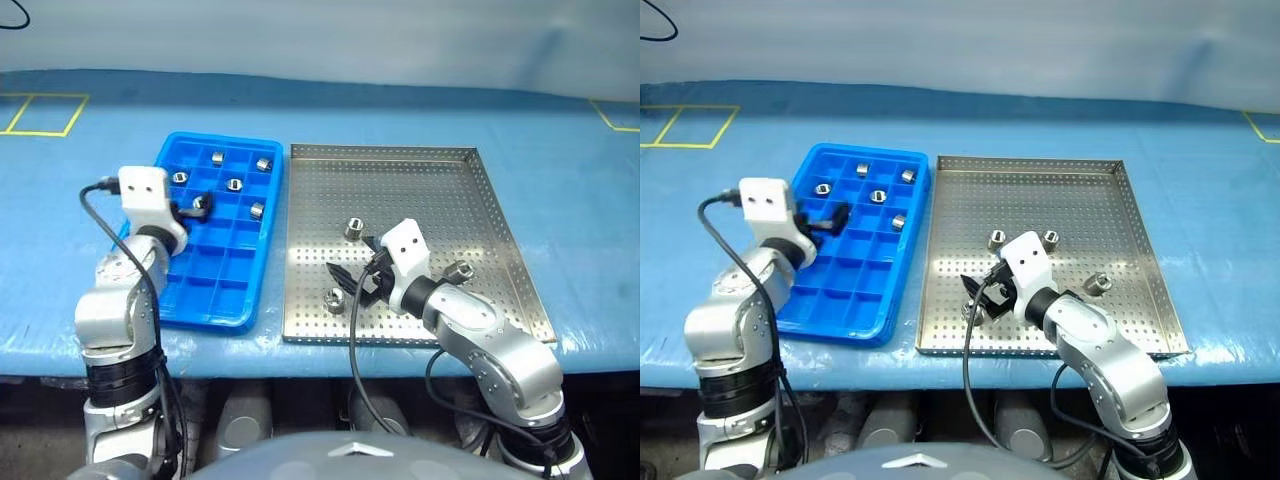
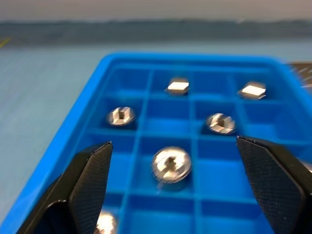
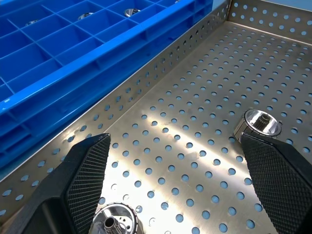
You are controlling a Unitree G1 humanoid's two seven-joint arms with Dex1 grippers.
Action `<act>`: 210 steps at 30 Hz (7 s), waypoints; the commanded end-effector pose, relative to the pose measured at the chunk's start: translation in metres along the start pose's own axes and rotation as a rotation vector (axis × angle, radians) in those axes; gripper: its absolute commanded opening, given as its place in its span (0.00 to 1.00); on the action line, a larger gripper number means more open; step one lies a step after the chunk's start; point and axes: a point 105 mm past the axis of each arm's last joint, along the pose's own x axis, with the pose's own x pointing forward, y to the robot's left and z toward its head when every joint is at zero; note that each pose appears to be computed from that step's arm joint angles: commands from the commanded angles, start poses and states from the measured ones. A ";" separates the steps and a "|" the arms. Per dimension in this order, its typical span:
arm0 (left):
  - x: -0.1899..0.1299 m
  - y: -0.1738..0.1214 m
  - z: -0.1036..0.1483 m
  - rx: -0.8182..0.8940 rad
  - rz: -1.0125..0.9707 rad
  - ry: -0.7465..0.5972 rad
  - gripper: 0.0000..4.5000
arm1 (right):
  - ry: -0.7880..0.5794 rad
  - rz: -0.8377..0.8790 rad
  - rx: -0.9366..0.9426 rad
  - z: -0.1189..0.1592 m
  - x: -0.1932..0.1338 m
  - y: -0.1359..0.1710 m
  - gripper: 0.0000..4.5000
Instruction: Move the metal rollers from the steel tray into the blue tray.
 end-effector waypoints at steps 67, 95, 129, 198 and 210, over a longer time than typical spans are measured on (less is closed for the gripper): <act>0.040 -0.030 0.048 0.368 -0.298 0.046 0.39 | -0.055 -0.064 0.009 0.009 -0.018 0.000 1.00; -0.005 0.023 -0.053 0.168 -0.002 0.376 0.39 | -0.062 -0.003 0.000 0.012 -0.006 0.006 1.00; 0.014 -0.112 0.009 0.324 -0.946 0.144 0.99 | 0.001 -0.146 -0.035 -0.002 -0.043 -0.021 1.00; -0.061 0.046 -0.011 0.081 0.260 0.347 0.38 | 0.018 0.019 -0.012 -0.005 -0.014 -0.001 1.00; -0.068 0.036 -0.030 -0.019 0.305 0.311 0.38 | 0.009 0.160 -0.052 0.004 0.009 0.013 1.00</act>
